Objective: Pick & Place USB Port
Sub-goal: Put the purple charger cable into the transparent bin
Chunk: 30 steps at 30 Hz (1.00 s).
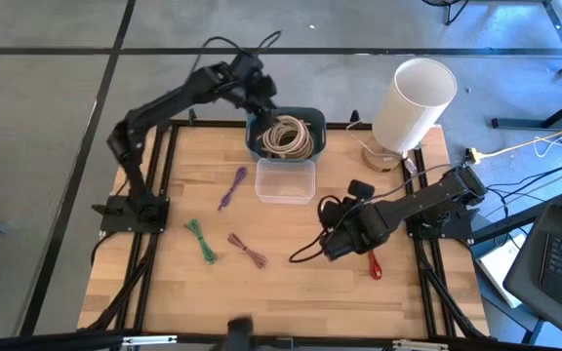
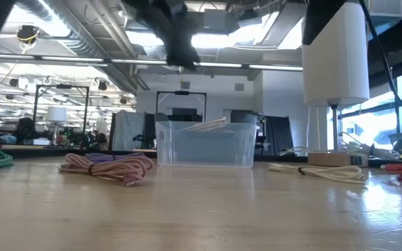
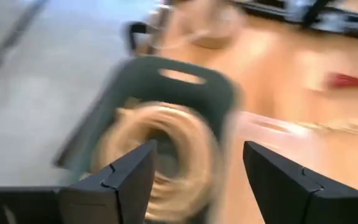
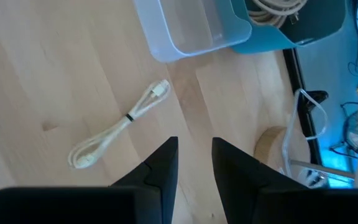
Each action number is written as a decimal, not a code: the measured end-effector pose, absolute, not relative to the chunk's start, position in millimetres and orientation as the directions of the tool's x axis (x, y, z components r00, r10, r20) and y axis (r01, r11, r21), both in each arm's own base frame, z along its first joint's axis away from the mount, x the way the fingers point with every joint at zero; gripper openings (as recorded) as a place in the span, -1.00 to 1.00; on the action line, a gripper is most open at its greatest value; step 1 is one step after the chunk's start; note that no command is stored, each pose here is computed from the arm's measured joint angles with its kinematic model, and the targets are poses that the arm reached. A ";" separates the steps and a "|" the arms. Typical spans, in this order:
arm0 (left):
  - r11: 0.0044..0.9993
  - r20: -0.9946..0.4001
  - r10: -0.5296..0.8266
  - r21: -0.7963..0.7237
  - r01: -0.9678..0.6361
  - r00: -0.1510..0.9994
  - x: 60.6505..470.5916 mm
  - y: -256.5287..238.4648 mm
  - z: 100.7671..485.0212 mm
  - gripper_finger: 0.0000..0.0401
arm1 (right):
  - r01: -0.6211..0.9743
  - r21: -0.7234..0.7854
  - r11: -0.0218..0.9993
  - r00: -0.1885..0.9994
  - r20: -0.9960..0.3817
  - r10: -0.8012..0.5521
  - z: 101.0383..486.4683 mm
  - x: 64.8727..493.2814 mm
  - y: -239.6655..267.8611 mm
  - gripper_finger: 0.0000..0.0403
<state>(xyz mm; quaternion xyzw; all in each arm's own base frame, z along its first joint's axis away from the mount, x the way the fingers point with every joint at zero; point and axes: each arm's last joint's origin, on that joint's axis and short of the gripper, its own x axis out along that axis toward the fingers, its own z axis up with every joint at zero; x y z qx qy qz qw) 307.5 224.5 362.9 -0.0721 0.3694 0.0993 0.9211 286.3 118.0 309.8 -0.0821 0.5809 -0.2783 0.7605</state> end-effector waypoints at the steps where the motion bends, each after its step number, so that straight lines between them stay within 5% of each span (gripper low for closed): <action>1: 0.974 -0.703 0.097 -0.079 -0.213 0.704 302.3 211.7 370.8 0.16 | 0.328 -0.452 0.830 0.165 -0.837 -0.521 309.9 285.8 117.7 -0.50; 10: 0.980 -0.741 -0.120 -0.193 -0.038 0.660 256.7 82.7 428.4 0.17 | 0.320 -0.455 0.831 0.165 -0.837 -0.522 309.9 285.6 117.9 -0.50; 15: 0.988 -0.773 -0.060 -0.138 -0.075 0.632 239.5 21.1 436.6 0.16 | 0.312 -0.457 0.833 0.172 -0.835 -0.523 310.0 284.5 120.5 -0.50; 23: 0.944 -0.856 0.196 0.034 -0.327 0.478 215.6 -47.8 369.9 0.15 | 0.252 -0.487 0.836 0.202 -0.819 -0.538 310.4 280.6 129.5 -0.50; 30: 0.765 -0.886 0.343 0.071 -0.640 0.312 202.0 -68.8 288.3 0.15 | 0.096 -0.542 0.835 0.200 -0.811 -0.549 310.6 282.6 125.3 -0.50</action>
